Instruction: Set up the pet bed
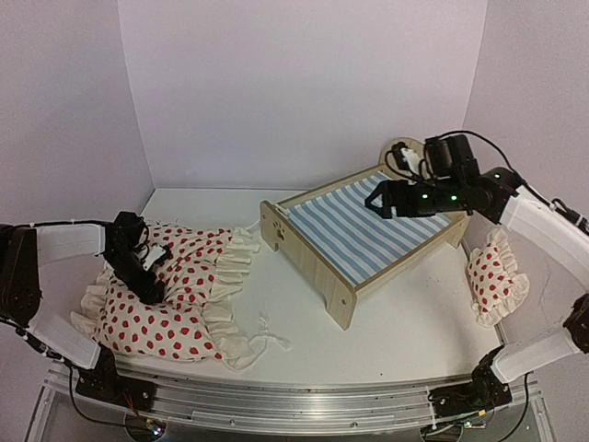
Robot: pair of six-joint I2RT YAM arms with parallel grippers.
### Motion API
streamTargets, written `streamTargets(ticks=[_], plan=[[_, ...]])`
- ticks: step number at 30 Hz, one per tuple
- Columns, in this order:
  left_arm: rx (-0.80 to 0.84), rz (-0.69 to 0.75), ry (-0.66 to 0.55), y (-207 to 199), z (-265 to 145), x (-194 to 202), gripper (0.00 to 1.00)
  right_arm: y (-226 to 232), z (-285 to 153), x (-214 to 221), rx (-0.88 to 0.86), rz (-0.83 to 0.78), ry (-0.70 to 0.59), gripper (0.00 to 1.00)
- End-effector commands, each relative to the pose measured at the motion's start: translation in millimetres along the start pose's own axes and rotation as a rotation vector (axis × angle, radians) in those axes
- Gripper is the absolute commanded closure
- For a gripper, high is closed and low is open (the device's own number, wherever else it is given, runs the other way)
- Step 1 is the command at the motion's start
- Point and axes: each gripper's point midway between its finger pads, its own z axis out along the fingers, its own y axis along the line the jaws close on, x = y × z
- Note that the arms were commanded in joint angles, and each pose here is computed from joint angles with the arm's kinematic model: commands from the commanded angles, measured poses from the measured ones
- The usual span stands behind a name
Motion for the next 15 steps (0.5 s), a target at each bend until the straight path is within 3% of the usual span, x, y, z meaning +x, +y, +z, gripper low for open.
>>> streamTargets(ticks=[1,3,5,8,11,15], plan=[[-0.064,0.087,-0.032,11,2,-5,0.41,46,25,33,0.057,-0.148,0.158,0.13],[-0.062,0.089,-0.066,12,0,-14,0.73,57,44,46,0.068,-0.176,0.208,0.13],[-0.076,0.082,-0.121,18,-12,-31,0.99,53,57,49,0.12,-0.154,0.236,0.14],[-0.153,0.104,-0.27,37,-59,-74,1.0,40,62,32,0.232,-0.143,0.197,0.15],[-0.284,0.165,-0.461,61,-128,-120,1.0,30,63,17,0.313,-0.132,0.145,0.19],[-0.474,0.24,-0.672,86,-225,-166,1.0,9,77,24,0.383,-0.09,0.173,0.24]])
